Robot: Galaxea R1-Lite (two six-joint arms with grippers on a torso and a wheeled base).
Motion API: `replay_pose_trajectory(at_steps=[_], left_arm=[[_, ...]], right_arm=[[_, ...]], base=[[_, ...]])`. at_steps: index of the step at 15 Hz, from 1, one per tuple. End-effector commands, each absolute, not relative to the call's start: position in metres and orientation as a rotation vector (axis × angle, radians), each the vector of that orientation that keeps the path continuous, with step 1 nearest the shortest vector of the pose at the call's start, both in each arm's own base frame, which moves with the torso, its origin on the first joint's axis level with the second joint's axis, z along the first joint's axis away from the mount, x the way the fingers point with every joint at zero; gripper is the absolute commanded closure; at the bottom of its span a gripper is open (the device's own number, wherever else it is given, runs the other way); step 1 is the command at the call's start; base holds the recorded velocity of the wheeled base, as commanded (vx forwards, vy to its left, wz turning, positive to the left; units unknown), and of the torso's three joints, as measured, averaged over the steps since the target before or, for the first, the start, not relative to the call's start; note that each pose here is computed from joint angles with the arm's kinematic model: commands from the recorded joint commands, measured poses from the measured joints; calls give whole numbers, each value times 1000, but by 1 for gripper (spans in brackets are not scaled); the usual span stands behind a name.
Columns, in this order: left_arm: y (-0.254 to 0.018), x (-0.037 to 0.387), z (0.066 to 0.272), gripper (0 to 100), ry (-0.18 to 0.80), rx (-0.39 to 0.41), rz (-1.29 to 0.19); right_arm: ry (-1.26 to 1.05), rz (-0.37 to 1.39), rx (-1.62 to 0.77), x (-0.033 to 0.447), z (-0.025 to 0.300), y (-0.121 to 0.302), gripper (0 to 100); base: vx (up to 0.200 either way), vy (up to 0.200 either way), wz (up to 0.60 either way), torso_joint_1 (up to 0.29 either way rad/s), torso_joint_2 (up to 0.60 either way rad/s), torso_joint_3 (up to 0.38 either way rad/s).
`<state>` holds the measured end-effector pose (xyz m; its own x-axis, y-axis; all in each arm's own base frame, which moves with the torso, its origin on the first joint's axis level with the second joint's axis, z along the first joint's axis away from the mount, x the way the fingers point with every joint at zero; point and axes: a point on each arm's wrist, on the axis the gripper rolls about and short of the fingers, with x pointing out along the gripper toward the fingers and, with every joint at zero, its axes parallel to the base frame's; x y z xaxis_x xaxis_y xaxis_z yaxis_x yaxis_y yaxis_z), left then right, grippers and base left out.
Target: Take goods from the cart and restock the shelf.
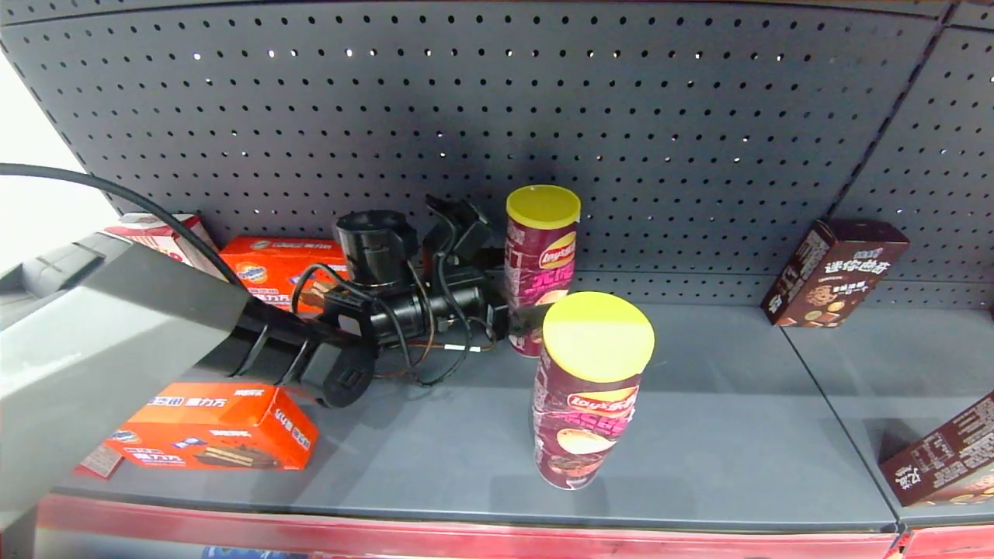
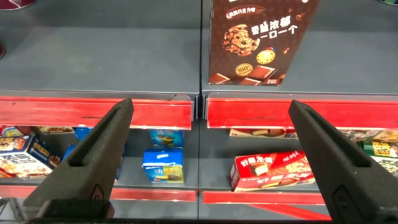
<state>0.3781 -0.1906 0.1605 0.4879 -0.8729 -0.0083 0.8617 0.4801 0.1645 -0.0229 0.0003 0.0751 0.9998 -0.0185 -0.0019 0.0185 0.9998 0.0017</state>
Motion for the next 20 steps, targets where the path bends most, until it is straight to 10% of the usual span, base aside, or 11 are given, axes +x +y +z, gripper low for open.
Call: replay_pose_trajectory(at_steps=[1, 6, 20], left_arm=[[-167, 354, 174, 0, -59, 159, -960], [-154, 335, 173, 0, 9, 284, -832], [-158, 351, 188, 0, 25, 285, -708]], right_arm=[[3, -18, 2, -23, 75, 0, 0], [3, -18, 2, -23, 75, 0, 0], [3, -18, 2, -23, 75, 0, 0]], base=[[0, 0, 0, 0, 0, 0], [0, 0, 0, 0, 0, 0], [0, 0, 0, 0, 0, 0]])
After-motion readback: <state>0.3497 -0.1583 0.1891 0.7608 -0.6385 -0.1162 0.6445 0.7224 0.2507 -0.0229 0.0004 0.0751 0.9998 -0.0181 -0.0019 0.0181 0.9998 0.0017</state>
